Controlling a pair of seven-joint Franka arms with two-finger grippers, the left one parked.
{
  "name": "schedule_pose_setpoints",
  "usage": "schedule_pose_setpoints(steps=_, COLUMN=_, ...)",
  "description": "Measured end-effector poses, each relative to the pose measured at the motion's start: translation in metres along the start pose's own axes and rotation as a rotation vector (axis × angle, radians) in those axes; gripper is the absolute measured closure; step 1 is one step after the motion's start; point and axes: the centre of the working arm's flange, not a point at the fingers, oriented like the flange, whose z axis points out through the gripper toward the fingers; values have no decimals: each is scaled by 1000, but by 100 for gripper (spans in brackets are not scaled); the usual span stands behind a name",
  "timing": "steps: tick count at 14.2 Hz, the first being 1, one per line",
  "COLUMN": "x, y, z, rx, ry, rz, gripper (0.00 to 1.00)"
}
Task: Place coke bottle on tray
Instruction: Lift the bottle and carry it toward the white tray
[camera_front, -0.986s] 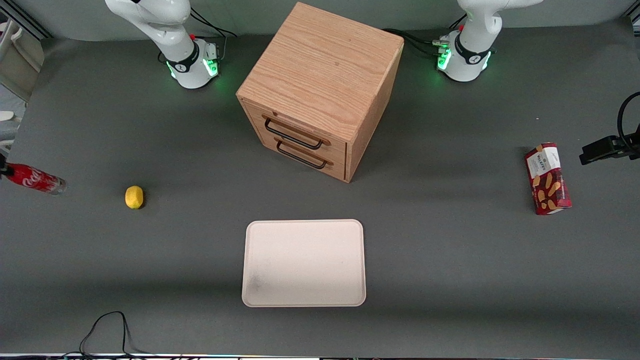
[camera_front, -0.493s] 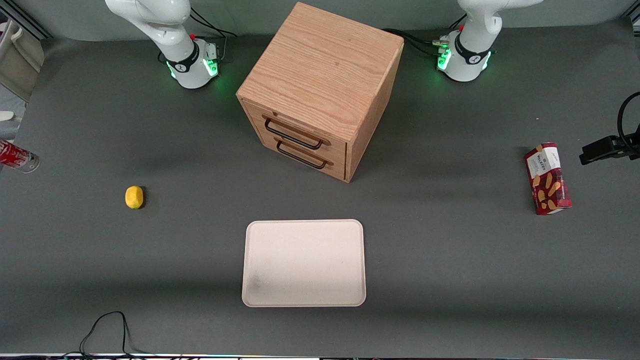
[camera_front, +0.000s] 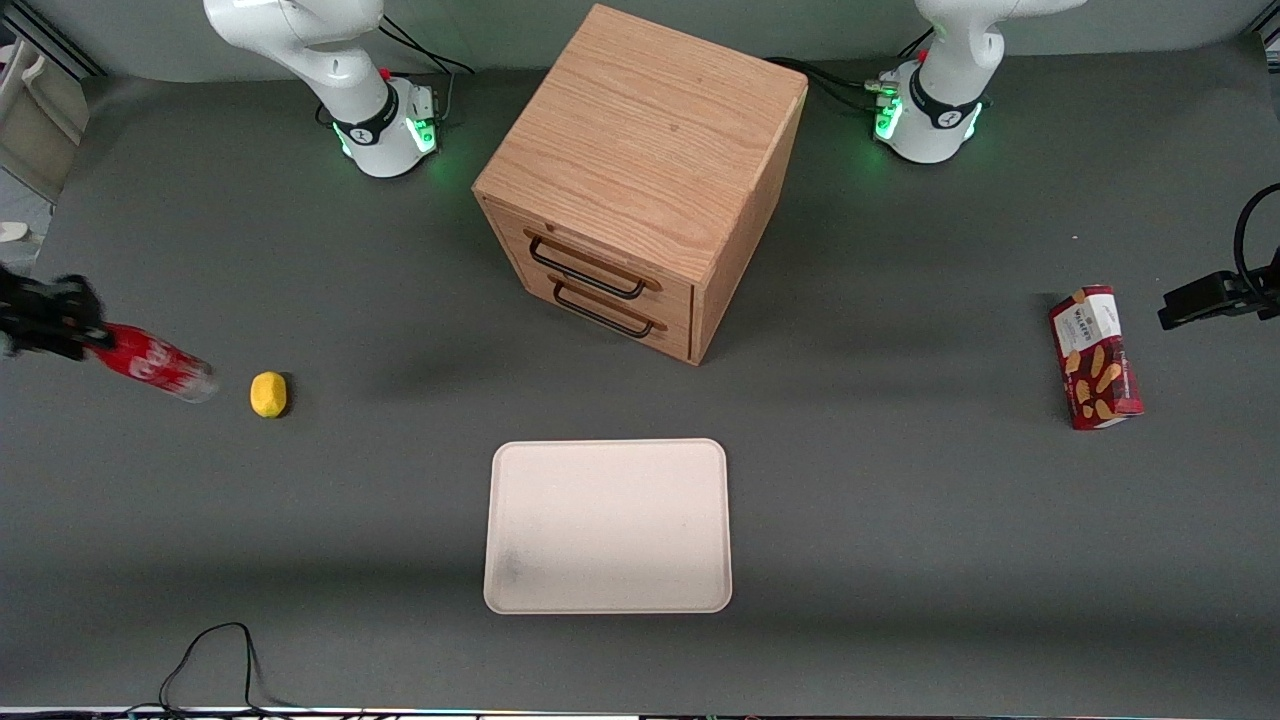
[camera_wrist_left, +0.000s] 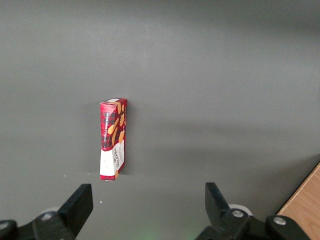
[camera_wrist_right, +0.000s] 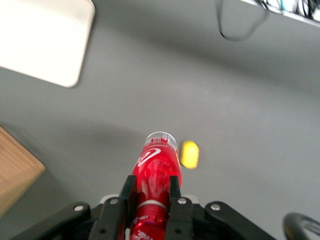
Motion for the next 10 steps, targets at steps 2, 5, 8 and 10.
schedule_pose_setpoints(steps=2, x=31, y=-65, z=-3, rx=-8, ry=26, rz=9, gripper=70)
schedule_pose_setpoints(steps=5, x=65, y=-141, z=3, rx=14, ry=50, rz=55, gripper=70)
schedule_pose_setpoints(steps=8, x=94, y=-212, z=25, rx=39, ry=52, rz=142, gripper=70)
schedule_pose_setpoints(steps=10, x=107, y=-254, z=44, rx=45, ry=55, rz=184, gripper=70)
